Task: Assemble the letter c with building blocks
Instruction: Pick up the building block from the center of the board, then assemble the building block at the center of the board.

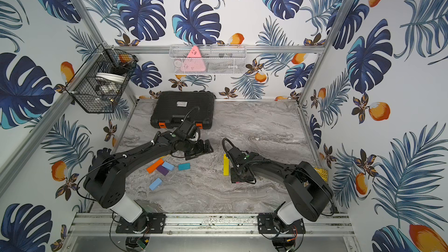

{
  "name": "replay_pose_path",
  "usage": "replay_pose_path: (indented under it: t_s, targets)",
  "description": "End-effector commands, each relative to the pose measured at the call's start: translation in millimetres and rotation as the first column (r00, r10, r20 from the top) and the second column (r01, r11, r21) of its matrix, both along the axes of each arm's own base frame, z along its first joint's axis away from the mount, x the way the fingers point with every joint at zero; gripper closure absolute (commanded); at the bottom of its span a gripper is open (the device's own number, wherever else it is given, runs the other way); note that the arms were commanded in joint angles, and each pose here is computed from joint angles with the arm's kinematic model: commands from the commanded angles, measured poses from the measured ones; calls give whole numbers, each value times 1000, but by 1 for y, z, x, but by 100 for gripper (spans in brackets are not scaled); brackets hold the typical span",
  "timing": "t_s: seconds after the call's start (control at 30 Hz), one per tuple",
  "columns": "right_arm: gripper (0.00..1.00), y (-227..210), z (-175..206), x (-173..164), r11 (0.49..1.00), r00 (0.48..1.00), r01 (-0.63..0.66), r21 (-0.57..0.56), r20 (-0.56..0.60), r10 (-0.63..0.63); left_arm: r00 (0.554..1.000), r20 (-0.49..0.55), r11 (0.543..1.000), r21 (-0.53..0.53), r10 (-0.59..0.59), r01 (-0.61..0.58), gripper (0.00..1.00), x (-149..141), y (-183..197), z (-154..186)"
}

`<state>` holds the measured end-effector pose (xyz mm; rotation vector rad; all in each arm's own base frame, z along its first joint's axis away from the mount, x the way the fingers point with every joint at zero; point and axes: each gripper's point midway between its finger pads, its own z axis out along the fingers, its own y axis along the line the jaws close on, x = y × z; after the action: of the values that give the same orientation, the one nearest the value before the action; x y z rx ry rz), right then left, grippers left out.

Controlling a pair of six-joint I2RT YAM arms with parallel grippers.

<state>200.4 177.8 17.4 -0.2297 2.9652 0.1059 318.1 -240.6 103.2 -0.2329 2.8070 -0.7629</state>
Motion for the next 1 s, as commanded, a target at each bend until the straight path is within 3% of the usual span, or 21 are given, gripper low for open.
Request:
replay_pose_path:
  t_s: [0.0,0.53,0.97]
  targets:
    - [42,4,4,-11,999,999,34,9,-16,-34,1000,9,1000,-9,1,-1,1,0,-1,3]
    - [43,35,4,-16,981,979,195,-15,69,-194,1000,17,1000,-21,-2,2,1,-4,1,7]
    - [42,49,1,-12,979,976,203,-26,91,-200,1000,21,1000,-22,-8,8,1,-4,0,8]
